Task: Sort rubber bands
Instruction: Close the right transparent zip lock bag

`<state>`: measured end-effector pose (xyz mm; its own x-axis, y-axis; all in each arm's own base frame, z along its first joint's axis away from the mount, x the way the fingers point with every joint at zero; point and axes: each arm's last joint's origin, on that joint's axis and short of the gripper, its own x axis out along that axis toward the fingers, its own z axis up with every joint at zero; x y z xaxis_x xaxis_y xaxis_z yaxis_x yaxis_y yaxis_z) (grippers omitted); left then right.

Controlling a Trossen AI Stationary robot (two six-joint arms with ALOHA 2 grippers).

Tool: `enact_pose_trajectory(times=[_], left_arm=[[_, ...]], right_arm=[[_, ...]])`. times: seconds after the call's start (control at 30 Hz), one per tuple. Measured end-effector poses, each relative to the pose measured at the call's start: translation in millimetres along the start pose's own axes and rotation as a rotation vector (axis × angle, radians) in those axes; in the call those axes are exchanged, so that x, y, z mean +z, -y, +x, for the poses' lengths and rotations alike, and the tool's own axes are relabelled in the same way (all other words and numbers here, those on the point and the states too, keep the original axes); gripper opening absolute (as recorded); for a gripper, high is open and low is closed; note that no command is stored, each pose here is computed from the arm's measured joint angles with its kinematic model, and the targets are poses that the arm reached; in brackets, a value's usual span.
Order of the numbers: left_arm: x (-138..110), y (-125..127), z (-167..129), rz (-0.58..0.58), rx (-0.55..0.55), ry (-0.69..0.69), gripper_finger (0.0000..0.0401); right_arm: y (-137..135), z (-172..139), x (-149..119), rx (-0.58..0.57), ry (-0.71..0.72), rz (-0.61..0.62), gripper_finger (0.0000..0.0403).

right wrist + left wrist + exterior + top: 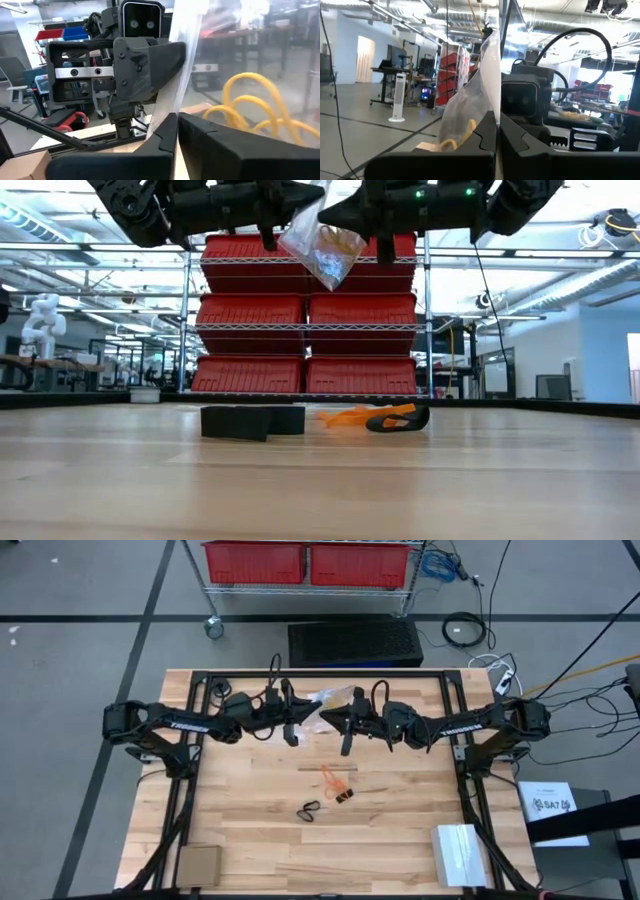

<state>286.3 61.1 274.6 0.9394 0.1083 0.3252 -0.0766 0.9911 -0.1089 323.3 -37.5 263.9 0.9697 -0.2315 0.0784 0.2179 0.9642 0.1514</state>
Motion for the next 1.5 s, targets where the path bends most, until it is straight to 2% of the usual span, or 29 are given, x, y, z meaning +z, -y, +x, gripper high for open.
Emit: enact_pose_trajectory(times=[0.27, 0.57, 0.67, 0.77, 0.9, 1.07, 1.17, 1.5], left_arm=[[0.3, 0.0, 0.0, 0.001, 0.000, 0.003, 0.0001], [0.0, 2.1, 0.2, 0.000, -0.008, 0.002, 0.0002], [0.0, 3.3, 0.2, 0.005, -0.012, 0.002, 0.0002], [-0.4, 3.3, 0.2, 0.005, -0.012, -0.002, 0.0002], [-0.5, 3.3, 0.3, 0.005, -0.015, -0.002, 0.0002], [-3.1, 3.0, 0.3, 0.005, -0.012, -0.028, 0.0002], [-5.7, 2.9, 0.2, 0.048, -0.020, -0.054, 0.0008], [-13.2, 2.8, -0.7, 0.066, -0.068, -0.138, 0.0088]], right_arm=[[-1.2, -0.1, 0.9, 0.007, 0.010, 0.031, 0.0005], [-7.8, 11.3, 21.0, 0.080, -0.017, 0.010, 0.0087], [-9.3, 15.3, 26.2, 0.079, -0.060, 0.001, 0.0099], [-9.1, 16.4, 25.9, 0.065, -0.094, -0.004, 0.0078], [-8.2, 16.2, 24.3, 0.013, -0.106, -0.010, 0.0013], [-8.5, 13.3, 24.9, -0.011, -0.175, -0.009, 0.0003], [-12.1, 10.1, 29.5, -0.016, -0.253, -0.006, 0.0002], [-31.4, 0.4, 65.5, -0.021, -0.498, -0.044, 0.0001]])
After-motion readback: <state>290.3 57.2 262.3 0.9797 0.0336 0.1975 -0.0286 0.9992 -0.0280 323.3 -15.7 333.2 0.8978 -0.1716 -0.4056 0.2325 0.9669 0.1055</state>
